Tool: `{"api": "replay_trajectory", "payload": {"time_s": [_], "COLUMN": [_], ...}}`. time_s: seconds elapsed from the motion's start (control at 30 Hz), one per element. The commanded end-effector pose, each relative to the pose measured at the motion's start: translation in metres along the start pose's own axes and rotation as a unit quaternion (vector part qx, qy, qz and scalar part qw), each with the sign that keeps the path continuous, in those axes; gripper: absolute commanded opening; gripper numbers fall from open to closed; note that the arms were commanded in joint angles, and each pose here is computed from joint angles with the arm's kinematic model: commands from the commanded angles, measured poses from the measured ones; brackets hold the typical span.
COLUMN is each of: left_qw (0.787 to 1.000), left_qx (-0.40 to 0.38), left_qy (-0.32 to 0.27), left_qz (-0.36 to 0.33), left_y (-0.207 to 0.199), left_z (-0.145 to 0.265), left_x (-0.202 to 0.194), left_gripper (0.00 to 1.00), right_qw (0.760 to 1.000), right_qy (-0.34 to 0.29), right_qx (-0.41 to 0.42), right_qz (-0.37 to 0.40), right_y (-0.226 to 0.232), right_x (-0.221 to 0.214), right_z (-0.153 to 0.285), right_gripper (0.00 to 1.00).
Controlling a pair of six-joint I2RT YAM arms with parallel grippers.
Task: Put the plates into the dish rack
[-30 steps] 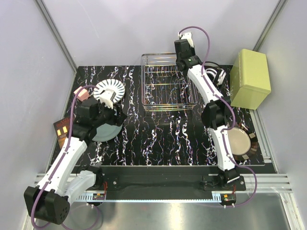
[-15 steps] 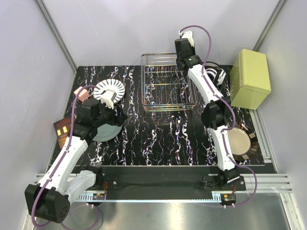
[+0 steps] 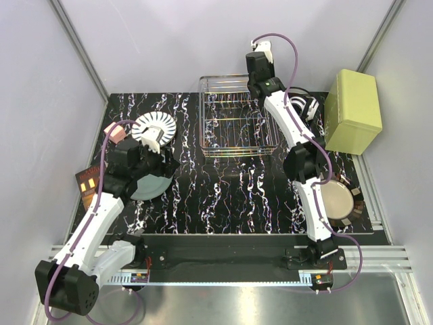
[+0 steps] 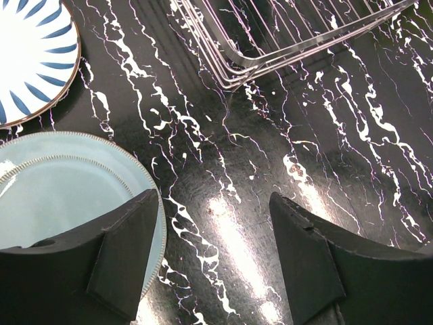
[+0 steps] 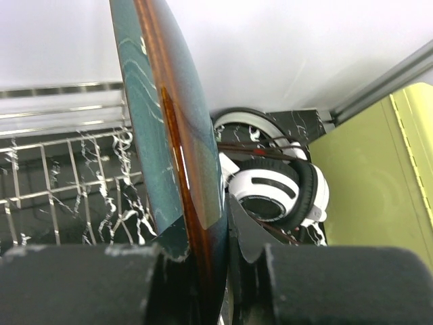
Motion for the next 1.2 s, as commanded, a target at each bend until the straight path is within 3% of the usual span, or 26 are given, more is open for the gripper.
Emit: {"api": "replay_trajectory", "payload": {"time_s": [0.0,0.3,0.73,1.17], "left_qw": [1.0,1.0,1.0,1.0], "left_qx": [-0.006,-0.004,-0.001,-0.006], "left_qy": [-0.029,-0.03,-0.024,-0.018], "left_qz": [-0.002,-0.003,0.001,0.007], "left_y": [0.0,0.0,0.0,0.0], "left_z": [-0.001,0.0,-0.001,-0.002], "left_x": [0.007,0.004,0.002,-0.002], "left_gripper": [0.71,0.71,0.72,0.72], "right_qw": [0.984,0.988,0.996,0.999], "right_qy": [-0.128,-0.109,-0.027,0.012], "right_qx": [-0.015,-0.019,-0.021,-0.006], "right_qz": [-0.122,-0.103,-0.078,-0.05], "right_y": [-0.026,-0.012,0.012,0.034], "right_x": [0.088,0.071,0.012,-0.027], "right_z": [0.046,0.046,0.023,0.002], "right_gripper": [0.0,0.0,0.0,0.0]}}
Point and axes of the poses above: each gripper's point midway between its finger pads, its own z axis back along the fingers, its own y axis along the line the jaws close on, x = y × z, the point moved 9 cm from there along z, back along the fingers, and after that the axes turned 6 degrees about -z, right-handed, at the moved point
